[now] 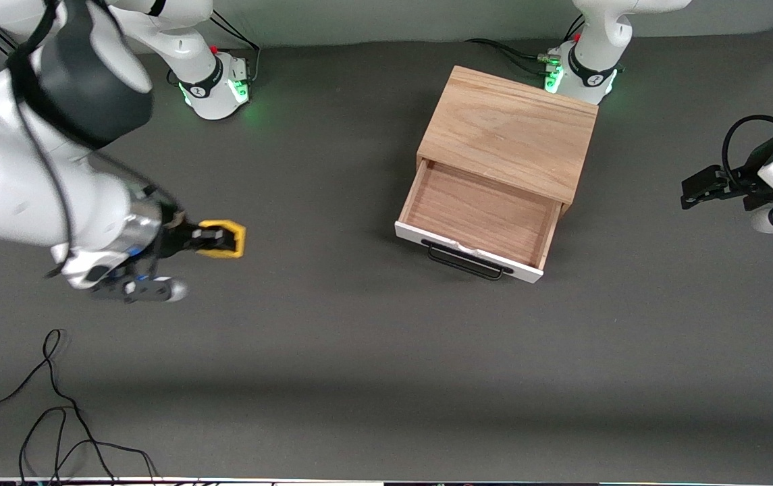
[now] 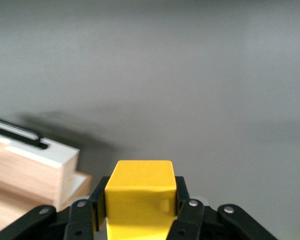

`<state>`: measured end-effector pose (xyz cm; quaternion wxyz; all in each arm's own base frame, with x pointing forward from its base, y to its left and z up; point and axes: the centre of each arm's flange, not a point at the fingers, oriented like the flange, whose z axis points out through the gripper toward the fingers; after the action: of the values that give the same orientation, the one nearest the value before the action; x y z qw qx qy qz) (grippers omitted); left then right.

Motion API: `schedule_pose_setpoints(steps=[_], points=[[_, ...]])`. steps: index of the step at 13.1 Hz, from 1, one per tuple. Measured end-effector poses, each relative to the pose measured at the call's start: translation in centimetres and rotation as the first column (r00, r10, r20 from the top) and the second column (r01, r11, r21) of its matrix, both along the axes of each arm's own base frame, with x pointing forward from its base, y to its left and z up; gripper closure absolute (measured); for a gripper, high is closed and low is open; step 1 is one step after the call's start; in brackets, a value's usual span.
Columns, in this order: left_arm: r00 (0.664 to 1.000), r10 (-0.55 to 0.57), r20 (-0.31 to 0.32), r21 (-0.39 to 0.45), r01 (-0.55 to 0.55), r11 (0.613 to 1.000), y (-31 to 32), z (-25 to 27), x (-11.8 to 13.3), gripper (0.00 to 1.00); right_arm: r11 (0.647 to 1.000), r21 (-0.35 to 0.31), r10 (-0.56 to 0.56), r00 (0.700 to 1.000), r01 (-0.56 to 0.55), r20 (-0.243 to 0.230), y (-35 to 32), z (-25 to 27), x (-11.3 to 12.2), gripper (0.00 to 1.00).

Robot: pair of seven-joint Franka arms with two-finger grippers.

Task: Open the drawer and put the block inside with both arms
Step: 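Carry the yellow cube with the right gripper over the open drawer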

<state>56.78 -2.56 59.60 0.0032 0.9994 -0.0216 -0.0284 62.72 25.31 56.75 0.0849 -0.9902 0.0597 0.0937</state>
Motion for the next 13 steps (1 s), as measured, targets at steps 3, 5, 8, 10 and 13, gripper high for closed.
schedule_pose_setpoints(steps=[3, 5, 8, 10, 13], points=[[1.000, -0.003, -0.025, 0.001, 0.003, 1.000, 0.2, -0.2, -0.3, 0.00, 0.999, 0.023, -0.046, 0.998, 0.045, 0.041, 9.2, 1.0, -3.5, 0.45], [1.000, -0.004, -0.027, 0.001, 0.004, 1.000, 0.3, -0.3, -0.3, 0.00, 0.997, 0.039, -0.065, 0.995, 0.062, 0.078, 15.1, 0.4, -5.8, 0.45], [1.000, -0.005, -0.028, 0.001, 0.005, 1.000, 0.2, -0.4, -0.3, 0.00, 0.998, 0.042, -0.059, 0.990, 0.054, 0.132, 22.9, -3.4, -8.4, 0.45], [1.000, -0.006, -0.030, 0.001, 0.006, 1.000, 0.2, -0.5, -0.3, 0.00, 0.997, 0.057, -0.059, 0.989, 0.051, 0.137, 27.2, -7.1, -9.7, 0.45], [0.999, -0.007, -0.031, 0.001, 0.007, 1.000, 0.2, -0.5, -0.3, 0.00, 0.989, 0.111, -0.117, 0.985, 0.102, 0.130, 31.2, -12.0, -10.5, 0.45]])
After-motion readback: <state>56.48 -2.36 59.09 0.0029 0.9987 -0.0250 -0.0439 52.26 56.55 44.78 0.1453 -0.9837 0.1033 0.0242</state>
